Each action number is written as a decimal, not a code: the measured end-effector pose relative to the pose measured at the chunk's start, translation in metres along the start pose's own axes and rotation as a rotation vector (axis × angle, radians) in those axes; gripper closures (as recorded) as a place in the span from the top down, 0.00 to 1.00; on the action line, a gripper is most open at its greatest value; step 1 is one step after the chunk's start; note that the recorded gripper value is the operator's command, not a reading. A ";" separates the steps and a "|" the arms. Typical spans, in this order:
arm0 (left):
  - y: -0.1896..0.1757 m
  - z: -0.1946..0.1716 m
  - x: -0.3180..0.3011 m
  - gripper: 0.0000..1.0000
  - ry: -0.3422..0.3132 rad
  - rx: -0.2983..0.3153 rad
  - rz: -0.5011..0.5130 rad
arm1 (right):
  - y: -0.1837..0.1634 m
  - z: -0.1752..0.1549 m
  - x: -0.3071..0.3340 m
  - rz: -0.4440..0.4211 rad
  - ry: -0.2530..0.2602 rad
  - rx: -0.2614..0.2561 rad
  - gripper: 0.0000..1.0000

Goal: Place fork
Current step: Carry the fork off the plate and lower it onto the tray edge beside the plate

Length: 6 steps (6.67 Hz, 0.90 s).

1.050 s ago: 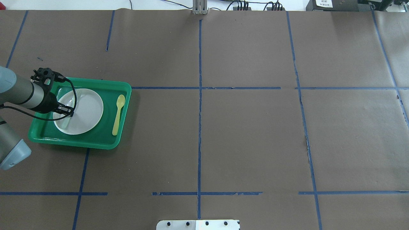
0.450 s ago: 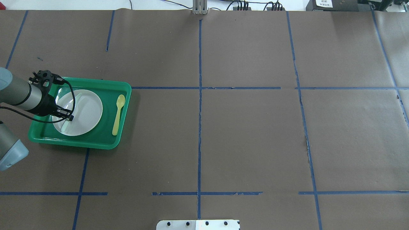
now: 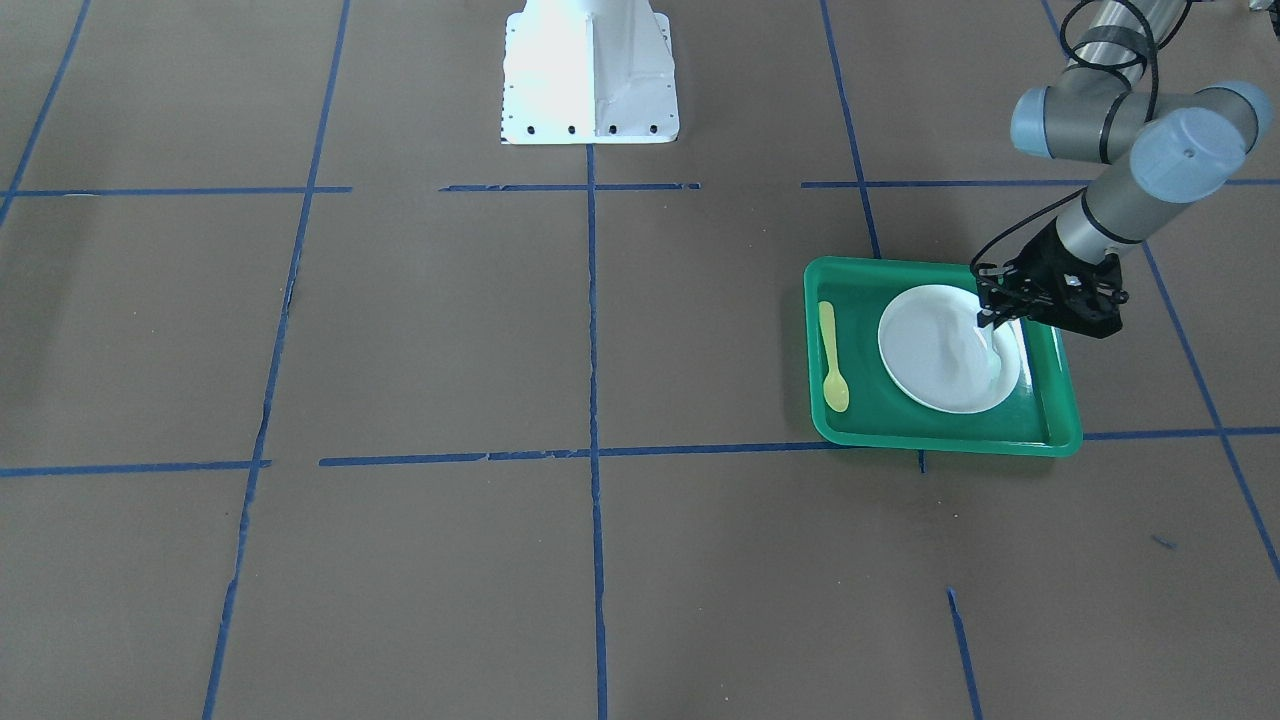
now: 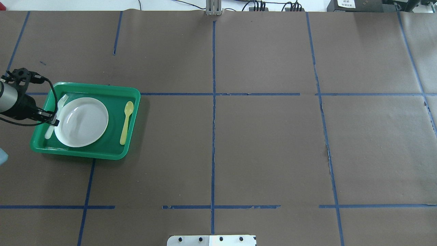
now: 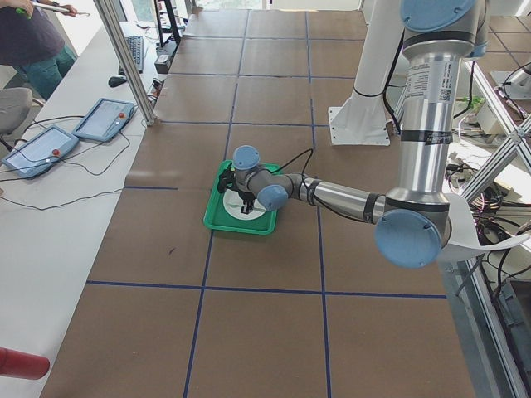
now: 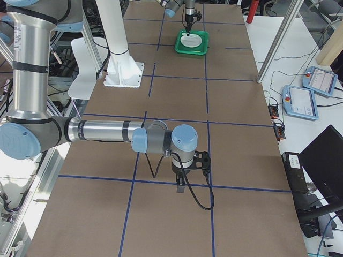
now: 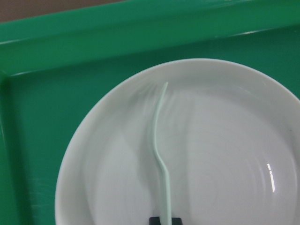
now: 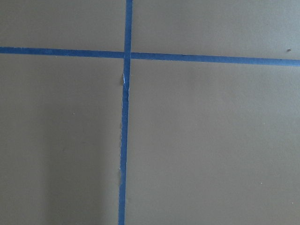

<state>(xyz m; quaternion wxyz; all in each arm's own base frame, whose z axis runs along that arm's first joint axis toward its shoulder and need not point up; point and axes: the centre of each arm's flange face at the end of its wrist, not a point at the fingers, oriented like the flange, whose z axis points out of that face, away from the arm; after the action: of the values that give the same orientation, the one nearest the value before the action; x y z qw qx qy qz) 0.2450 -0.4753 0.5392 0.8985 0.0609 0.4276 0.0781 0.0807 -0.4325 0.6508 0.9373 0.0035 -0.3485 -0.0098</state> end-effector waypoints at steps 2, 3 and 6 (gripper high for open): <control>-0.005 -0.005 -0.021 0.00 -0.021 0.006 -0.034 | 0.000 0.000 0.000 0.000 0.000 0.000 1.00; -0.006 0.000 -0.025 0.00 -0.027 0.000 -0.039 | 0.000 0.000 0.000 0.000 0.000 0.000 1.00; -0.011 0.010 -0.029 0.80 -0.034 -0.010 -0.044 | 0.000 0.000 0.000 0.000 0.000 0.000 1.00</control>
<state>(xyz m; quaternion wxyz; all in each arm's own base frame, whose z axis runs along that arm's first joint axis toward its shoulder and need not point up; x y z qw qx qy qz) 0.2355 -0.4921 0.5653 0.9074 0.0482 0.4132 0.0595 0.0807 -0.4325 0.6508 0.9372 0.0035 -0.3485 -0.0098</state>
